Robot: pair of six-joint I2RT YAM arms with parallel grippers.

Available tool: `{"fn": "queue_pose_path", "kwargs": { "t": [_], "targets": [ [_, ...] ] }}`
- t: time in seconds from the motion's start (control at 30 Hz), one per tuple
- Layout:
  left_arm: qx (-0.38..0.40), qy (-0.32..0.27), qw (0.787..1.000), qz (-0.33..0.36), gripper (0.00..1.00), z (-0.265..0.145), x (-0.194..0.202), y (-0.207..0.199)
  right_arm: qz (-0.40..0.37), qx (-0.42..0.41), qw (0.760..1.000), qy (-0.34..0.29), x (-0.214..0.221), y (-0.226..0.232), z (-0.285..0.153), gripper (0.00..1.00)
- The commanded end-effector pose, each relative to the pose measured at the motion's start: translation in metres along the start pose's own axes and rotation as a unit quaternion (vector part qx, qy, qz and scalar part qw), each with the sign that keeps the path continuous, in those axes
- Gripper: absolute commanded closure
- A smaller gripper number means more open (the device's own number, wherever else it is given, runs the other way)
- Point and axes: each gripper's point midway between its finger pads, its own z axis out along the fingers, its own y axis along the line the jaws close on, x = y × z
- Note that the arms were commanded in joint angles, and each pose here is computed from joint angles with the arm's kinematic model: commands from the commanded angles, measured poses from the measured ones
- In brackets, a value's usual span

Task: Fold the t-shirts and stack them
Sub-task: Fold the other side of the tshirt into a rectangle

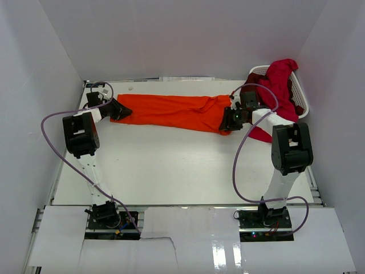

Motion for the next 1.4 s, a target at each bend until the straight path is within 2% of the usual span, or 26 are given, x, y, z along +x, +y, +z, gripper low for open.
{"fn": "queue_pose_path", "kwargs": {
  "t": [0.0, 0.03, 0.07, 0.3, 0.4, 0.47, 1.07, 1.37],
  "targets": [
    [-0.038, -0.004, 0.999, 0.004, 0.66, 0.003, 0.000, 0.017, 0.001, -0.004, 1.000, -0.009, 0.000, -0.003, 0.002, 0.59],
    [-0.038, -0.004, 0.999, 0.004, 0.66, 0.003, -0.001, 0.017, 0.002, -0.005, 1.000, -0.007, 0.002, -0.004, 0.002, 0.66],
    [-0.039, -0.005, 0.999, 0.004, 0.66, 0.002, -0.002, 0.017, 0.005, -0.005, 1.000, -0.007, 0.002, -0.006, 0.001, 0.69],
    [-0.042, -0.006, 0.999, 0.008, 0.66, 0.001, -0.002, 0.016, 0.013, -0.007, 1.000, 0.000, 0.010, -0.014, 0.003, 0.74],
    [-0.044, -0.006, 0.999, 0.009, 0.66, 0.001, -0.002, 0.018, 0.016, -0.005, 1.000, 0.002, 0.012, -0.017, 0.003, 0.87],
    [-0.046, -0.005, 0.999, 0.007, 0.66, 0.002, -0.001, 0.019, 0.019, -0.003, 1.000, -0.001, 0.012, -0.019, -0.001, 0.92],
    [-0.069, -0.008, 0.997, 0.019, 0.66, 0.000, -0.004, 0.027, 0.073, 0.092, 0.991, 0.059, 0.038, -0.069, -0.024, 0.92],
    [-0.086, -0.004, 0.996, 0.020, 0.66, -0.004, 0.001, 0.033, 0.082, 0.108, 0.987, 0.082, 0.047, -0.077, -0.028, 0.92]
  ]
}}
